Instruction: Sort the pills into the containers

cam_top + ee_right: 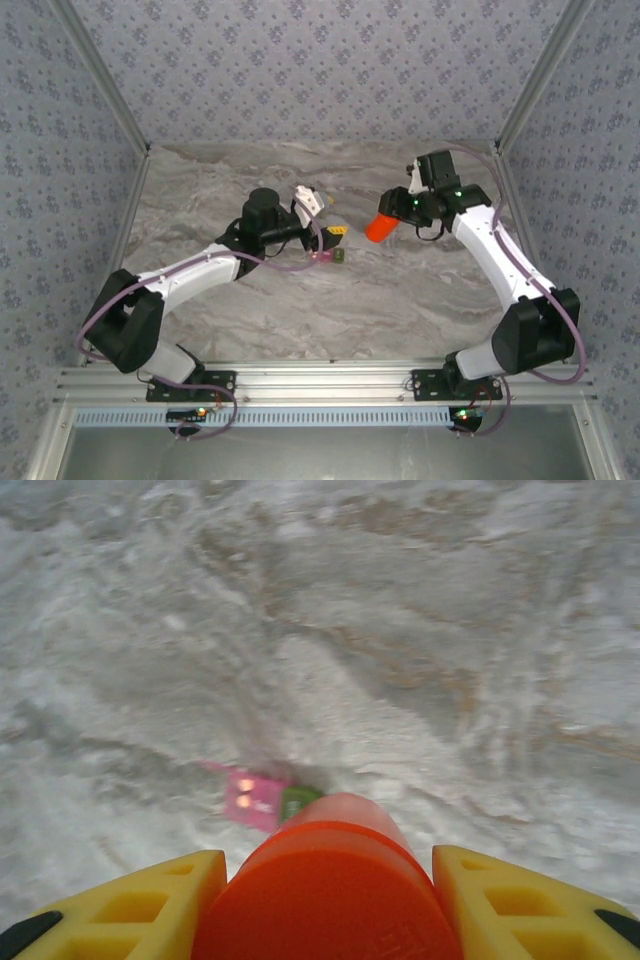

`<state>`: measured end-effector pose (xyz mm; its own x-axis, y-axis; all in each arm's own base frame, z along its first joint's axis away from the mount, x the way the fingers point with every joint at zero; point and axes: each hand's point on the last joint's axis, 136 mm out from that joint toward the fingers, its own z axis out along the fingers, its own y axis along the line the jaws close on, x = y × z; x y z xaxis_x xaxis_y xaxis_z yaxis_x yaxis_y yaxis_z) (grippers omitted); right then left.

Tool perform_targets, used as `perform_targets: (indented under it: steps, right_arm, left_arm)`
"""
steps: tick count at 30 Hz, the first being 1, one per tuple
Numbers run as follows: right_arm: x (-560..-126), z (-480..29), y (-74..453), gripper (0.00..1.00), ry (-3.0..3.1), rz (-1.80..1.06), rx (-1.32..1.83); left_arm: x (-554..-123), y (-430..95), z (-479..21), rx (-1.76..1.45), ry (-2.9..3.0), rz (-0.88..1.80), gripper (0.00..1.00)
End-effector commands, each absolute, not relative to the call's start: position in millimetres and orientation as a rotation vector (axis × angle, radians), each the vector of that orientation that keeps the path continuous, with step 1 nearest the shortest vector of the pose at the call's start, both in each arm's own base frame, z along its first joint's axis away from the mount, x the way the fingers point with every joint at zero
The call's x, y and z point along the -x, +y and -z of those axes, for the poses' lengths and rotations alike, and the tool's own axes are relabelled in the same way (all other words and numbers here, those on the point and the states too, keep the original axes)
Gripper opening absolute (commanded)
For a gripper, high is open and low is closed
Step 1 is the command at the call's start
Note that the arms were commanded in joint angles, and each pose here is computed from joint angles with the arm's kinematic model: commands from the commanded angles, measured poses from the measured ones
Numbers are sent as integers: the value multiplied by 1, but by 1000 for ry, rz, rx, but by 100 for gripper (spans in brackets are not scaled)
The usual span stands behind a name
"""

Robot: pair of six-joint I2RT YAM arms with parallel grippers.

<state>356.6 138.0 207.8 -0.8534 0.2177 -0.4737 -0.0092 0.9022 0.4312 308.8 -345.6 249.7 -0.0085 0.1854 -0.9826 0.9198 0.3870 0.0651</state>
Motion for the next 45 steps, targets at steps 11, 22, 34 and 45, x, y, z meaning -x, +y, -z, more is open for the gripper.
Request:
perform_targets:
  steps: [11, 22, 34, 45]
  right_arm:
    - [-375, -150, 55, 27, 2472, 87, -180]
    - [-370, -107, 53, 30, 2517, 155, -207]
    - [-349, -93, 45, 56, 2567, 128, -265]
    - [-358, -119, 42, 78, 2538, 5, -276]
  left_arm:
    - [-340, -306, -283, -731, 1601, 603, 100]
    - [-375, -235, -265, -332, 1870, 479, 100]
    - [-376, -219, -258, -259, 1900, 446, 100]
    - [-384, -217, -253, -227, 1952, 416, 100]
